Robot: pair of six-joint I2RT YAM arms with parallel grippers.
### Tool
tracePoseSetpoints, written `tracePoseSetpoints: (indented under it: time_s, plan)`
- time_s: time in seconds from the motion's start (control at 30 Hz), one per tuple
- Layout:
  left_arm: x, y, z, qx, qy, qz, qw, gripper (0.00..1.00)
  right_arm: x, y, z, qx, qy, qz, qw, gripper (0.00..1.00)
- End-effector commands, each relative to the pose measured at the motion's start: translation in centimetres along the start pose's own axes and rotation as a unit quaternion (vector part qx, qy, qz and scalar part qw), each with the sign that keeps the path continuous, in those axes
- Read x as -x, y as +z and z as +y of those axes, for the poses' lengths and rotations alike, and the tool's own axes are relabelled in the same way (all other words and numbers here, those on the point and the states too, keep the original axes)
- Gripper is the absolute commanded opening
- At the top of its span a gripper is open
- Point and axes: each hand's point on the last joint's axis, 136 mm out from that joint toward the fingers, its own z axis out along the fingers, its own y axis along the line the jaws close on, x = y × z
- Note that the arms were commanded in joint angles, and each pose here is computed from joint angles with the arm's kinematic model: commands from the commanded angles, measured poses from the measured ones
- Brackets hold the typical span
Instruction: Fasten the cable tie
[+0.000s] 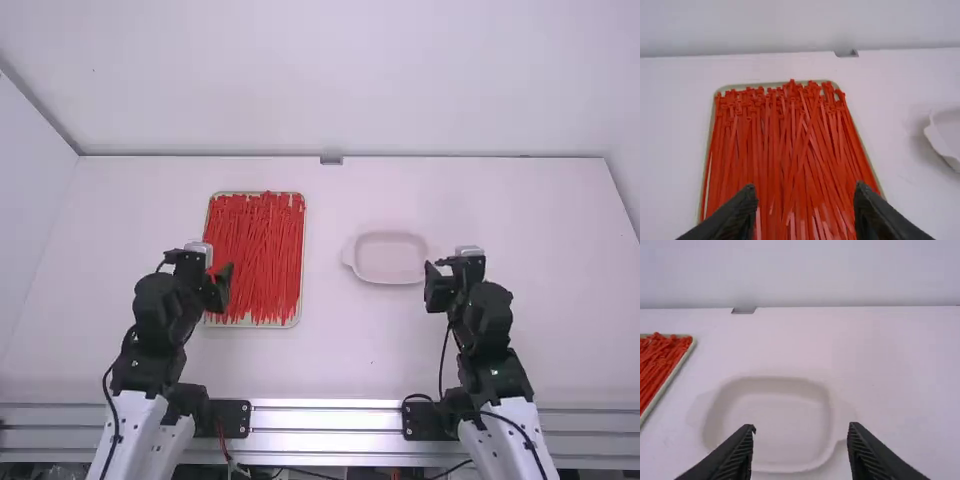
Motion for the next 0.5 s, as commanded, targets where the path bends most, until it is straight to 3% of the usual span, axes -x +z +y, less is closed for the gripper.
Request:
tracePoseSetpoints:
  time_s: [0.0, 0.47]
  plan:
    - [1.7, -0.1, -0.6, -0.011, -0.004, 0.003, 1.000, 0.57, 1.9, 0.1, 0.7, 0.010, 0.004, -0.004, 1.000, 0.57]
    - [3.1, 2.8, 0.1, 0.003, -0.043, 0.092, 0.995, 0.82, 3.3, 3.4, 2.5, 0.030, 0.009, 0.059, 0.998, 0.82]
